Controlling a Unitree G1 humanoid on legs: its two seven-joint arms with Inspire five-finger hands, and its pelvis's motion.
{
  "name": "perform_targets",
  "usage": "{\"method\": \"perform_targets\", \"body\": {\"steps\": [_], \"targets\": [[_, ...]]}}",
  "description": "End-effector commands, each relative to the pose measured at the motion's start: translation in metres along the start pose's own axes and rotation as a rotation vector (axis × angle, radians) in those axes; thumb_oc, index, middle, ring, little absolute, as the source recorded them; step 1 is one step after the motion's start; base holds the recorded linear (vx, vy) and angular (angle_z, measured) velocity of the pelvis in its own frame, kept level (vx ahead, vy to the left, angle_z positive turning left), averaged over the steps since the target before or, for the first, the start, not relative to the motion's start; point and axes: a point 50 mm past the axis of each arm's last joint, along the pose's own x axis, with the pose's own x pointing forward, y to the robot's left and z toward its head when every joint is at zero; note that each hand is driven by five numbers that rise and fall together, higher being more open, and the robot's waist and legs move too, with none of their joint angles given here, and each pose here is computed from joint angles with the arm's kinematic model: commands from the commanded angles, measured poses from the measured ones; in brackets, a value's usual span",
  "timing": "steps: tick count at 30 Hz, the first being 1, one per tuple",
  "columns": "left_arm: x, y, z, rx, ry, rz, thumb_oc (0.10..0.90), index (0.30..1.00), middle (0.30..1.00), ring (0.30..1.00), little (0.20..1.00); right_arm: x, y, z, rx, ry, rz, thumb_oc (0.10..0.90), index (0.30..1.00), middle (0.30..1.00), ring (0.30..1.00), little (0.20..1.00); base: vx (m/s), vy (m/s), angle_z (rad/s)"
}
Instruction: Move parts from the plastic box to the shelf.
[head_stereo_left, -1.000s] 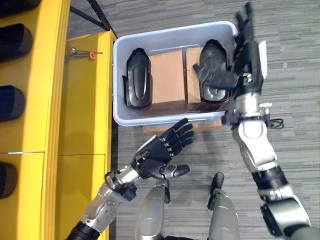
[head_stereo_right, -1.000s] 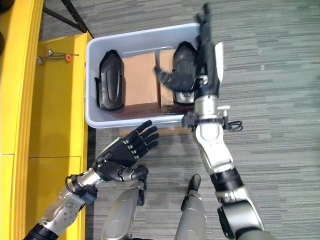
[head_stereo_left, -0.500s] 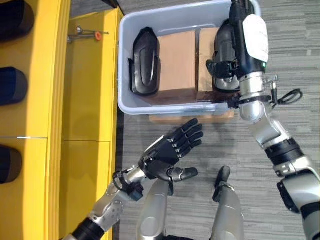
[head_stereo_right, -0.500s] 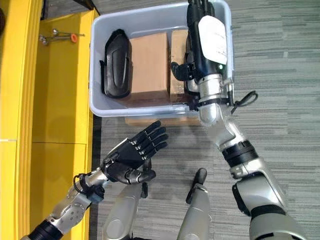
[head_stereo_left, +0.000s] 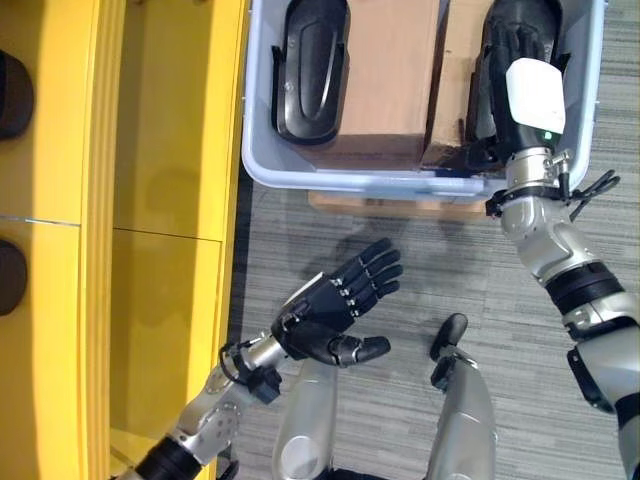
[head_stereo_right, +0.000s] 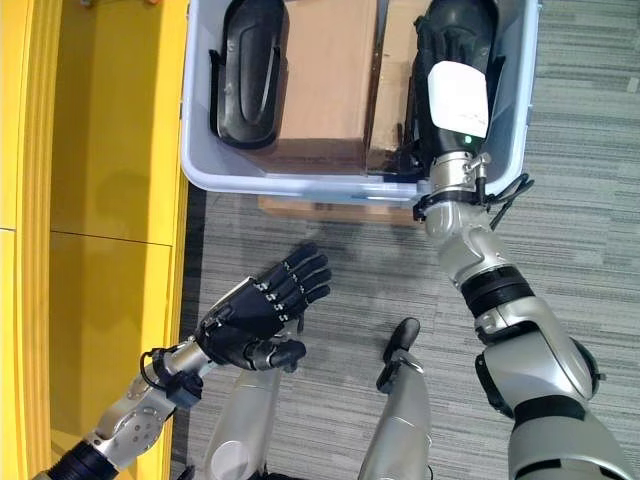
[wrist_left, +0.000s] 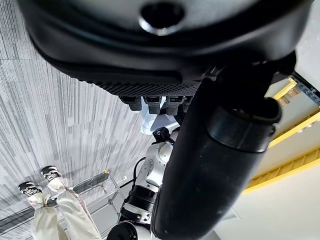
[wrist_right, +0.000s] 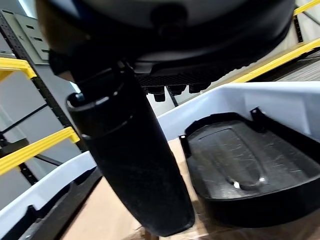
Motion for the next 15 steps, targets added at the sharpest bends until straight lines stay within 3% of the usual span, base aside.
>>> {"method": "perform_targets", "body": {"steps": [1, 15], "targets": [[0.014, -0.025, 0.029, 0.063, -0.154, -0.159, 0.900, 1.000, 1.000, 1.000, 1.000, 0.034, -0.065, 0.023, 0.040, -0.094, -0.299, 0.900, 1.000, 1.000, 1.000, 1.000, 0.00, 0.000, 0.00], [0.015, -0.023, 0.031, 0.063, -0.143, -0.157, 0.900, 1.000, 1.000, 1.000, 1.000, 0.019, -0.041, -0.017, -0.139, 0.048, -0.198, 0.900, 1.000, 1.000, 1.000, 1.000, 0.01, -0.012, 0.00]]}}
